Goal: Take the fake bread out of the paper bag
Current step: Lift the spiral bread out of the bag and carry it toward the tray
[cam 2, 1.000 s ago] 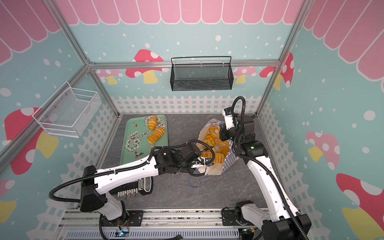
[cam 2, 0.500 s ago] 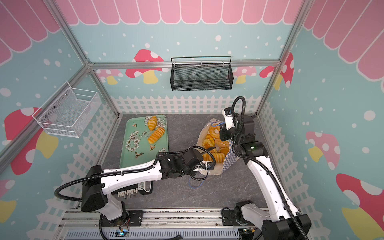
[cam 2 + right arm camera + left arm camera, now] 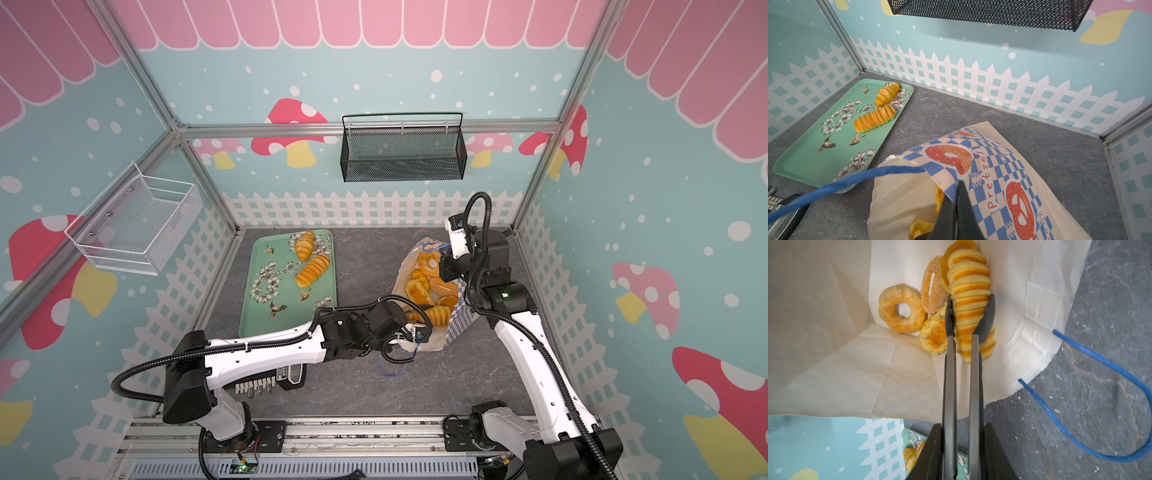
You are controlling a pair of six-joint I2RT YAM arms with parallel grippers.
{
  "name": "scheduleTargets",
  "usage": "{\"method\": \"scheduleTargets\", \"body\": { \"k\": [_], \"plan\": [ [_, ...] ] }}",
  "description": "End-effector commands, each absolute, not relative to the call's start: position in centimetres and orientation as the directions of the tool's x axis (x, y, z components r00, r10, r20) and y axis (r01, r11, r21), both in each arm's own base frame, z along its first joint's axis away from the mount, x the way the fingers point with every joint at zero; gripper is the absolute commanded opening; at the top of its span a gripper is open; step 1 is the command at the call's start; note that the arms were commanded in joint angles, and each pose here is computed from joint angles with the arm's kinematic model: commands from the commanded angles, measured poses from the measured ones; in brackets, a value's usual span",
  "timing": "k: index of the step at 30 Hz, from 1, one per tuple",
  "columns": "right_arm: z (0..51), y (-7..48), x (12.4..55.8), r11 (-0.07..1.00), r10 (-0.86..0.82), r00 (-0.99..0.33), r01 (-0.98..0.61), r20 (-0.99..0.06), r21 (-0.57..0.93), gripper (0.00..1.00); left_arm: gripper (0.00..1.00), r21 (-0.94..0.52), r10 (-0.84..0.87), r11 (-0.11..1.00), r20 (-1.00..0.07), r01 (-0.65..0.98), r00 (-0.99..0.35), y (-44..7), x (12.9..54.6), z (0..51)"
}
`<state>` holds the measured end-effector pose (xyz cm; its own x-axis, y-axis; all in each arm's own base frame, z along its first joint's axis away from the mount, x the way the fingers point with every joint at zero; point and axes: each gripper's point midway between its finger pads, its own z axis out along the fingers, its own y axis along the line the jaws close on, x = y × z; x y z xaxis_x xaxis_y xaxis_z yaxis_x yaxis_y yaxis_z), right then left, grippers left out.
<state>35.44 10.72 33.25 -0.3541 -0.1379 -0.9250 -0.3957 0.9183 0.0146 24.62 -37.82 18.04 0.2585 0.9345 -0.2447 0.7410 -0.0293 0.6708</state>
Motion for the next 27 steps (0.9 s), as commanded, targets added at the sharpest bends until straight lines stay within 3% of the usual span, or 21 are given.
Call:
{"method": "scheduleTargets", "body": {
  "k": [1, 16, 27],
  "plan": [
    [34.5, 10.9, 35.2, 0.915, -0.140, -0.333, -0.403, -0.932, 0.006, 0.00, 0.10, 0.703, 0.920, 0.009, -0.284, 0.711, 0.270, -37.9, 24.7, 20.3],
    [34.8, 10.7, 35.1, 0.919, -0.134, -0.327, -0.393, -0.936, 0.006, 0.00, 0.01, 0.710, 0.866, 0.200, -0.450, 0.675, 0.216, -33.2, 21.8, 28.9],
    [35.4, 10.4, 35.7, 0.933, -0.093, -0.323, -0.358, -0.942, 0.030, 0.00, 0.00, 0.604, 0.749, 0.470, -0.659, 0.643, 0.072, -25.3, 19.7, 32.8]
  ]
}}
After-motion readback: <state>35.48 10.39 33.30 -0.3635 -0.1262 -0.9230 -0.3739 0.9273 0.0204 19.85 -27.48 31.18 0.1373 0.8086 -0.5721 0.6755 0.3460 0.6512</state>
